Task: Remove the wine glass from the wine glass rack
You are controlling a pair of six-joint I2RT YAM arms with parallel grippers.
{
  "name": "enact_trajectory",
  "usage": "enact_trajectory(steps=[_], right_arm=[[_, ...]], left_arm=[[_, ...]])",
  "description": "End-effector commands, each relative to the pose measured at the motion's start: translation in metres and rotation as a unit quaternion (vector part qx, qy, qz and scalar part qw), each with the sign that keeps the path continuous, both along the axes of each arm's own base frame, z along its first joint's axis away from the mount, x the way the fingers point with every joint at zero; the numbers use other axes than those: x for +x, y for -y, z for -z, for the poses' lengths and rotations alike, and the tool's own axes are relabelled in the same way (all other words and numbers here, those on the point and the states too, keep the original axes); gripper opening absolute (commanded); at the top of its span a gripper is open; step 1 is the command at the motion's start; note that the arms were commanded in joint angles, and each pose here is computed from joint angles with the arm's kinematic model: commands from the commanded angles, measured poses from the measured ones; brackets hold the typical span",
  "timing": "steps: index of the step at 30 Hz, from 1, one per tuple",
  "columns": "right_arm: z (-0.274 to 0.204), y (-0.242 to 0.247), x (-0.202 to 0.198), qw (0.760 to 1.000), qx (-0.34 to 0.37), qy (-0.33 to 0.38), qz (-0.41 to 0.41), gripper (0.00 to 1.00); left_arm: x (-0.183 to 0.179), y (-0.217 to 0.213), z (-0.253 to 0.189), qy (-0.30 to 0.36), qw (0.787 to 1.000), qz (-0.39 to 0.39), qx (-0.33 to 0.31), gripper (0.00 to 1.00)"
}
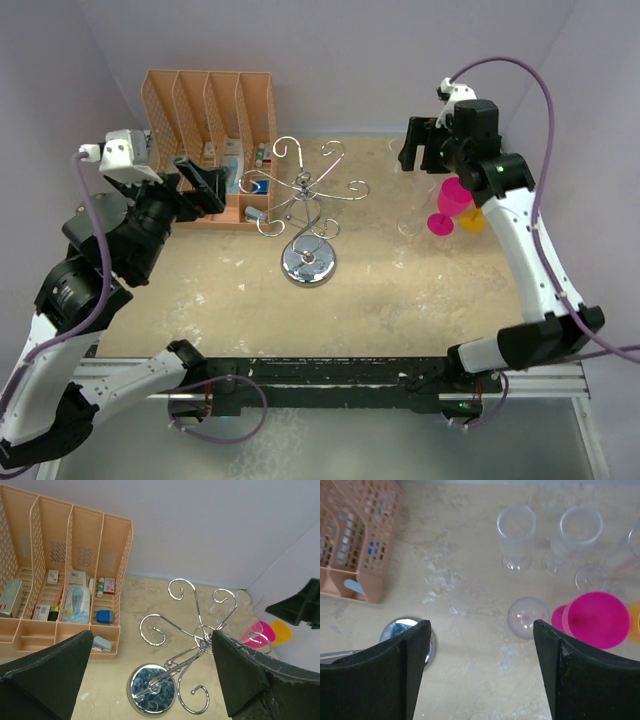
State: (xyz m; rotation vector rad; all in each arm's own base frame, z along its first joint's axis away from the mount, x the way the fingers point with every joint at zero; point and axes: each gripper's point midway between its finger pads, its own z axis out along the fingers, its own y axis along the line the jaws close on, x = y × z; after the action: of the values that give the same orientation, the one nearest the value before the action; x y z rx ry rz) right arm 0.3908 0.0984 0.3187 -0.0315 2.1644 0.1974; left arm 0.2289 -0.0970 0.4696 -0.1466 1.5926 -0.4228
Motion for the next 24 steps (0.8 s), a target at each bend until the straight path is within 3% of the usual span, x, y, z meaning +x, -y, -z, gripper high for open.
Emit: enact_trajectory(steps=[1, 8, 16, 24], right_arm=[[-0.072, -0.012, -0.014, 0.987, 0.029, 0.144, -0.061, 0.87], [-0.131, 0.005, -0.051, 0.963, 0.033, 0.263, -0.045, 0.99], [-0.175, 0.024, -0.113, 0.92, 0.065, 0.385, -0.029, 1.0], [-0.226, 0.057, -0.185, 0.88, 0.077, 0.469, 0.014, 1.0]], left_arm=[[0.017, 0.007, 0.003, 0.013, 1.0, -0.017, -0.01, 0.99], [0.04, 0.016, 0.005, 0.009, 0.999, -0.042, 0.003, 0.99], [0.052, 0.025, -0.008, 0.026, 0.998, -0.047, -0.016, 0.99], [0.037, 0.007, -0.043, 0.063, 0.995, -0.059, -0.055, 0.99]])
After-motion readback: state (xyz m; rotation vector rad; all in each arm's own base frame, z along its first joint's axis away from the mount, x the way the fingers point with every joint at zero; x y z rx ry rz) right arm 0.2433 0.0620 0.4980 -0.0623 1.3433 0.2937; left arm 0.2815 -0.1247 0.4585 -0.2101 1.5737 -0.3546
